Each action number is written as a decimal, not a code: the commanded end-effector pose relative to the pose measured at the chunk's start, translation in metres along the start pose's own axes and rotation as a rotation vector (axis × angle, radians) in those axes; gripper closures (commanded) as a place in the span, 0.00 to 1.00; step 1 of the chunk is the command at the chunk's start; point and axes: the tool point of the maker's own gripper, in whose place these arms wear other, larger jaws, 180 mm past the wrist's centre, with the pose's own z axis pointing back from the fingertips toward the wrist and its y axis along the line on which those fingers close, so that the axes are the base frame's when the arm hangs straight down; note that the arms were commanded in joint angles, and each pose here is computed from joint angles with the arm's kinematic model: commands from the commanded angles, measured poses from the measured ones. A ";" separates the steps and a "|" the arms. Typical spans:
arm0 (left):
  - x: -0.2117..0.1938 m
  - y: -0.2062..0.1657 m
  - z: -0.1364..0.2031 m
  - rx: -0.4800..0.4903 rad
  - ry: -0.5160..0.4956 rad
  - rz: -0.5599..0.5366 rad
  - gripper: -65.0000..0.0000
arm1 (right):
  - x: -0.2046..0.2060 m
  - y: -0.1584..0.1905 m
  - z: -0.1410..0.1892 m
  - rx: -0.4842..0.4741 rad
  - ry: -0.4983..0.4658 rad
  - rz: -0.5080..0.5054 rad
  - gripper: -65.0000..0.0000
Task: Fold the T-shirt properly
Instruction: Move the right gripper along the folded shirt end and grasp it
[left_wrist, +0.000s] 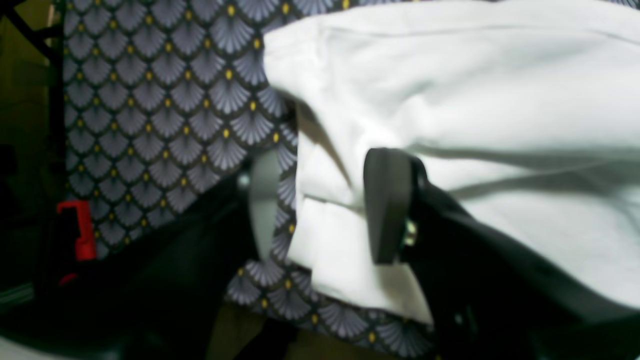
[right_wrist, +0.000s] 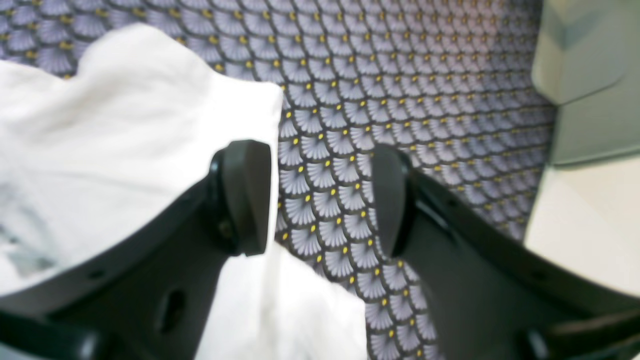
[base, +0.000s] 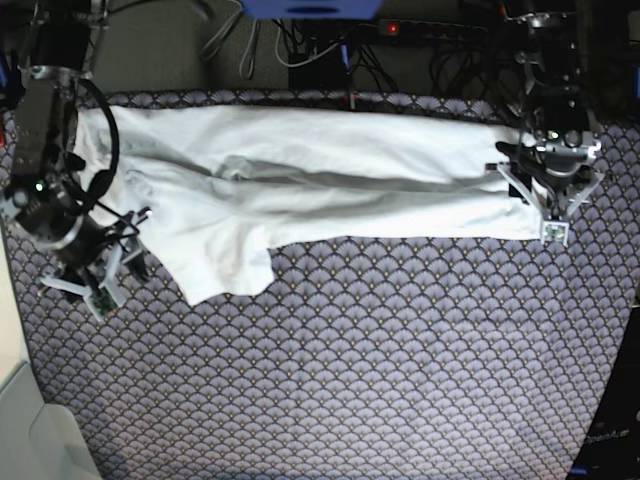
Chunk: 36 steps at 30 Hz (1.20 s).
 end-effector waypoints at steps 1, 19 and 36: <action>0.005 0.004 0.002 0.012 -0.021 -0.004 0.57 | 0.011 -0.007 -0.005 -0.001 -0.019 0.007 0.49; 0.000 0.016 -0.015 0.021 0.018 -0.004 0.57 | 0.004 0.006 -0.105 0.201 0.132 -0.156 0.49; 0.000 0.017 -0.016 0.027 0.021 -0.006 0.57 | -0.031 0.036 -0.111 0.251 0.118 -0.226 0.51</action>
